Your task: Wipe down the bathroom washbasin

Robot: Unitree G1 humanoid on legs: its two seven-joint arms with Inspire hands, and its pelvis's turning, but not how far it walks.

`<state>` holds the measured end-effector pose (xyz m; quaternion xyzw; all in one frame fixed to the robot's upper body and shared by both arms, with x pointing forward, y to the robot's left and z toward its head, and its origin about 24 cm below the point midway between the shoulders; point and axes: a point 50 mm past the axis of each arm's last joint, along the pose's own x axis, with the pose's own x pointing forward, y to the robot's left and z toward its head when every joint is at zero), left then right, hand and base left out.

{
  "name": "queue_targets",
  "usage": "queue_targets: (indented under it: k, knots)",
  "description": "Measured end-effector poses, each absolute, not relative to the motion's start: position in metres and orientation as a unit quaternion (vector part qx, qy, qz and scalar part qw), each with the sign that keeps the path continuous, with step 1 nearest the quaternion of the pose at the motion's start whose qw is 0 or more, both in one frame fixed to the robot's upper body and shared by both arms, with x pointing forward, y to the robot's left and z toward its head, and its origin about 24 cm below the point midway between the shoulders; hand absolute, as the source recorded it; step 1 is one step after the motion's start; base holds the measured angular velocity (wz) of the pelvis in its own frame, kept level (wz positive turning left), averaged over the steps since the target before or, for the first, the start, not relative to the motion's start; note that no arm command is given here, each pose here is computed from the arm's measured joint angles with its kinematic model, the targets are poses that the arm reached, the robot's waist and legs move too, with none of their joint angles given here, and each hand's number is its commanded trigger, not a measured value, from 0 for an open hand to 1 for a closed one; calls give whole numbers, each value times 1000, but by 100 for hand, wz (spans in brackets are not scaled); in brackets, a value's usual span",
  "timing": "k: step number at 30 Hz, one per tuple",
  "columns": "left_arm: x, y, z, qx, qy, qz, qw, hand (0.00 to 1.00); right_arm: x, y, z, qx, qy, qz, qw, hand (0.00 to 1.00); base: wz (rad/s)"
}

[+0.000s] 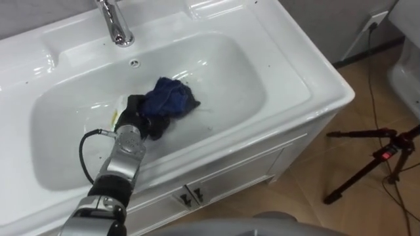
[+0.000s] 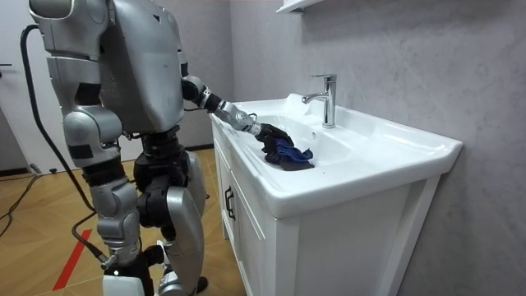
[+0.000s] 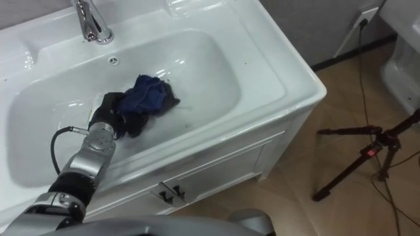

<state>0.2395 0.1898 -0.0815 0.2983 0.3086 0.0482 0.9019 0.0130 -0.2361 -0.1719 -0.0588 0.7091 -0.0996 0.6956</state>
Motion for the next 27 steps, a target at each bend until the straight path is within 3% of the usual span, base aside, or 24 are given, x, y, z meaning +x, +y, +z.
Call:
queue_targets:
  k: [5,13,27]
  knots:
    - [243,182,-77,378,282,24,882,100,12,-231,-173,-61,713,-79,694,0,2]
    - [255,170,-59,529,222,-27,819,100,19,-233,-172,-67,714,-52,695,0,-1]
    - [272,143,-43,561,183,-77,803,100,20,-236,-172,-77,727,-24,682,0,0]
